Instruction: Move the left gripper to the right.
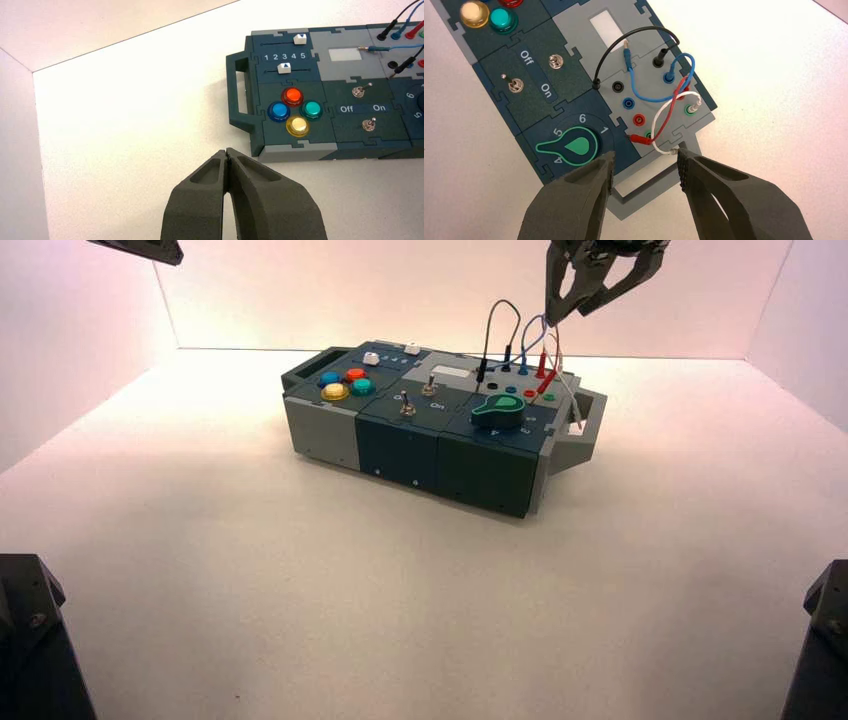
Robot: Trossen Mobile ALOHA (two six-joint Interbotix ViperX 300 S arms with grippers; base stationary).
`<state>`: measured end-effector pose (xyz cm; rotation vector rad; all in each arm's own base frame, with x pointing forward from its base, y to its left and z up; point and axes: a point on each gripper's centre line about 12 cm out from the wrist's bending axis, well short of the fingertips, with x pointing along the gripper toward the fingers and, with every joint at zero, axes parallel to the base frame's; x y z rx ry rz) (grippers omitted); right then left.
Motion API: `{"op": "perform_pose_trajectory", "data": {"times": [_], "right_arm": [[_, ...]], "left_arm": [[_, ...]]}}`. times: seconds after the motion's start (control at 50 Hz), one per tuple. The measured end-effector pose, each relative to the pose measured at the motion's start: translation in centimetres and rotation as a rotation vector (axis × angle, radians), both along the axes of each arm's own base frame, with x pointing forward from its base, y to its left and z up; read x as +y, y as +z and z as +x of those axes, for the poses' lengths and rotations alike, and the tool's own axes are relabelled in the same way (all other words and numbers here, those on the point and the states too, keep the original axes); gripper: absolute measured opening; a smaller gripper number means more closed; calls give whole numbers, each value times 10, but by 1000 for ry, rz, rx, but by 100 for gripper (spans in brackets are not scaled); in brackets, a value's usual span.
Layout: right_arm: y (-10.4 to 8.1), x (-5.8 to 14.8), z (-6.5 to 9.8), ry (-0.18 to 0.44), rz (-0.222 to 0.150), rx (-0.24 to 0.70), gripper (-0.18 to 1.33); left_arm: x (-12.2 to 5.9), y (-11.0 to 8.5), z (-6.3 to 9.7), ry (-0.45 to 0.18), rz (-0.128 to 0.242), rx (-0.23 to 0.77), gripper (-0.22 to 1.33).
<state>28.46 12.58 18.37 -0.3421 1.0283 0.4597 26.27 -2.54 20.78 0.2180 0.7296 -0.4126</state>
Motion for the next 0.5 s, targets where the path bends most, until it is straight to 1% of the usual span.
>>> {"op": "perform_pose_trajectory", "data": {"times": [0.2,0.36,0.5], "right_arm": [[0,0,0,-1,1,0,117],[0,0,0,0,0,0,117],[-1,0,0,-1,-1,3,118]], "left_arm": [[0,0,0,0,-2,2,-16],[-1,0,0,10,-15,5,-16],[-4,4,0,17,-29,-14,-16]]}}
